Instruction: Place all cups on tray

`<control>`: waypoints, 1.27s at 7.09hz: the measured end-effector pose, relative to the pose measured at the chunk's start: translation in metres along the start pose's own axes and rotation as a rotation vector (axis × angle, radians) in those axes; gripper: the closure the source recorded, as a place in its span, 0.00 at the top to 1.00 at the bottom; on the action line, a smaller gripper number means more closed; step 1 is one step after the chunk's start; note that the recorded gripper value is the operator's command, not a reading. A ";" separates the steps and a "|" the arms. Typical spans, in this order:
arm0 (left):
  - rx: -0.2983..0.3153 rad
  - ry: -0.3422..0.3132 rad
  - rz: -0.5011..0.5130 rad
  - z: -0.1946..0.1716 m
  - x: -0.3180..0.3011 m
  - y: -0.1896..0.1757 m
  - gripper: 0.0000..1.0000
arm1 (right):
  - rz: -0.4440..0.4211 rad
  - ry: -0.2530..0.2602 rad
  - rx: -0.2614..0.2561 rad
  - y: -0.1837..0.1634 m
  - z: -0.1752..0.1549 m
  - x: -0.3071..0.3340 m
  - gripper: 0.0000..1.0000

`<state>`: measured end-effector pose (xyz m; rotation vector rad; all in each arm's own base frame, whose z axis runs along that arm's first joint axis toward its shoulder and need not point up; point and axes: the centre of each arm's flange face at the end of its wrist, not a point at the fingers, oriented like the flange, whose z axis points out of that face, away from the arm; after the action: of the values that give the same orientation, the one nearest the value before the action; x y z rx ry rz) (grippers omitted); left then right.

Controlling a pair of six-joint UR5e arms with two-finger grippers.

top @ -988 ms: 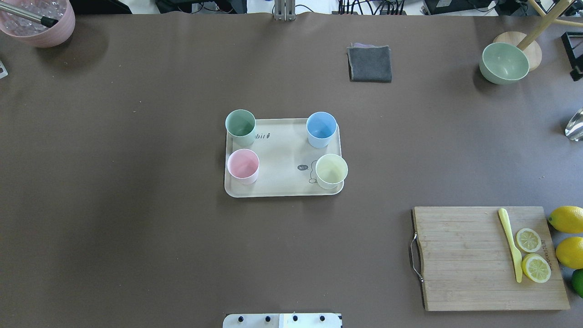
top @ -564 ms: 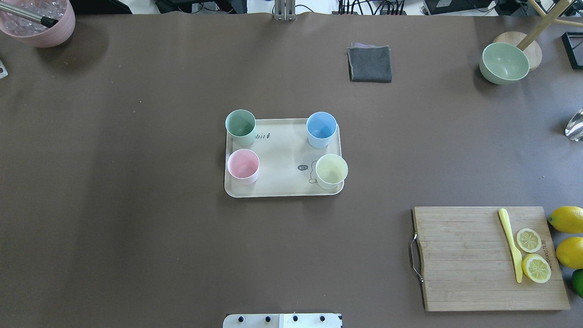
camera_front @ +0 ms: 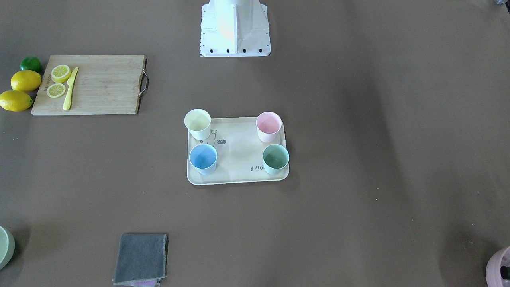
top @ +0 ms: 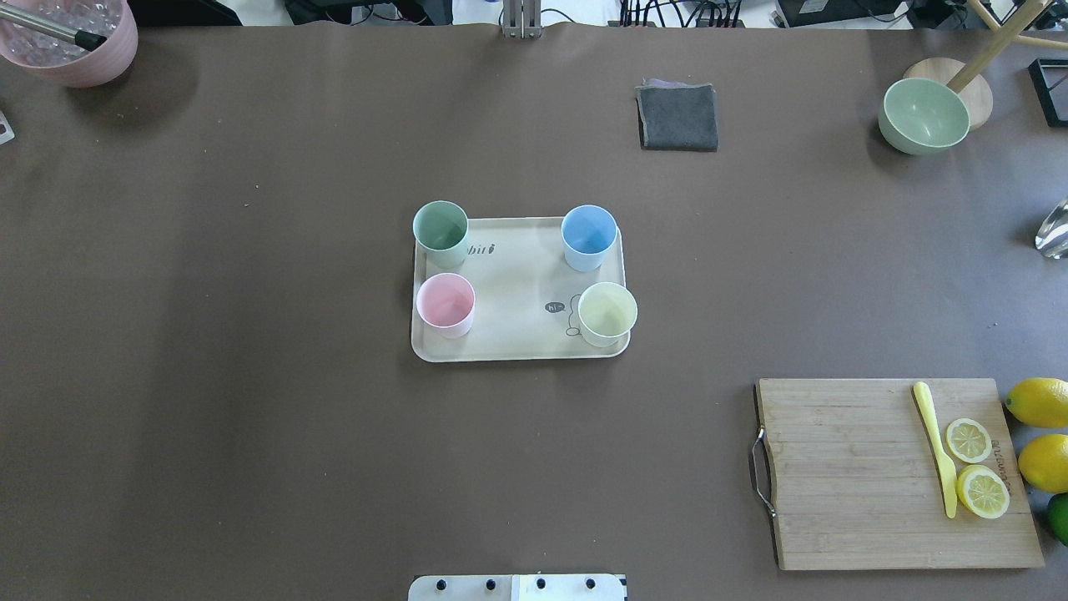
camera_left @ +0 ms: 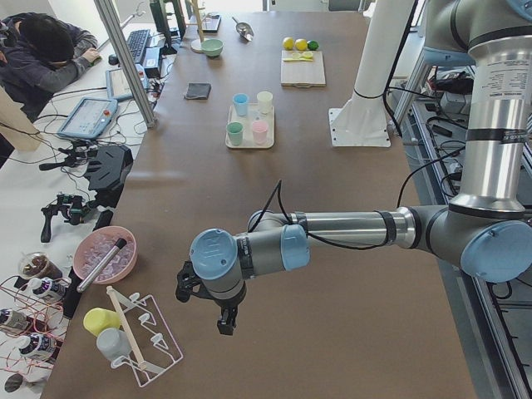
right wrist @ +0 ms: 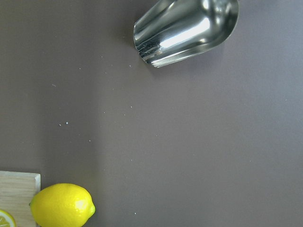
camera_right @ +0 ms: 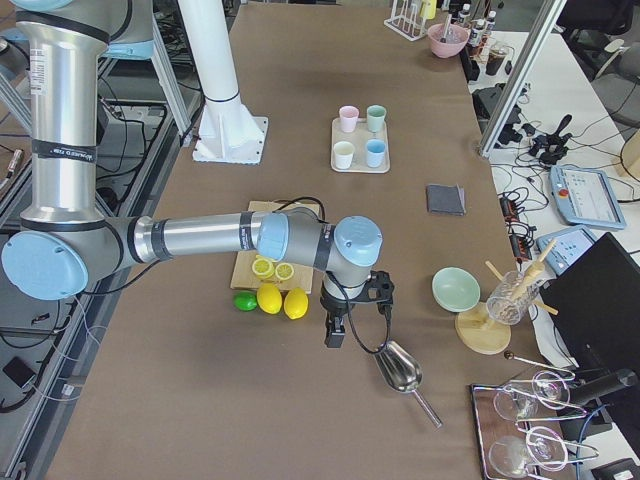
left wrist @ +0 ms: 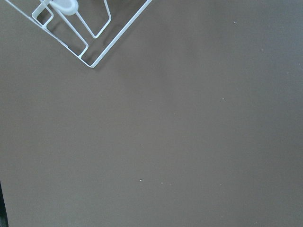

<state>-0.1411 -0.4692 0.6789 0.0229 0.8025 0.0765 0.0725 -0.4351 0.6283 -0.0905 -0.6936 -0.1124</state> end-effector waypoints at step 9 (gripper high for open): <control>0.045 -0.061 0.016 -0.020 0.094 -0.030 0.98 | -0.008 -0.026 0.016 0.005 0.002 -0.002 1.00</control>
<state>-0.0884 -0.4923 0.5956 0.0739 0.7428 0.0724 0.0708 -0.4302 0.6282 -0.0743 -0.7204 -0.1134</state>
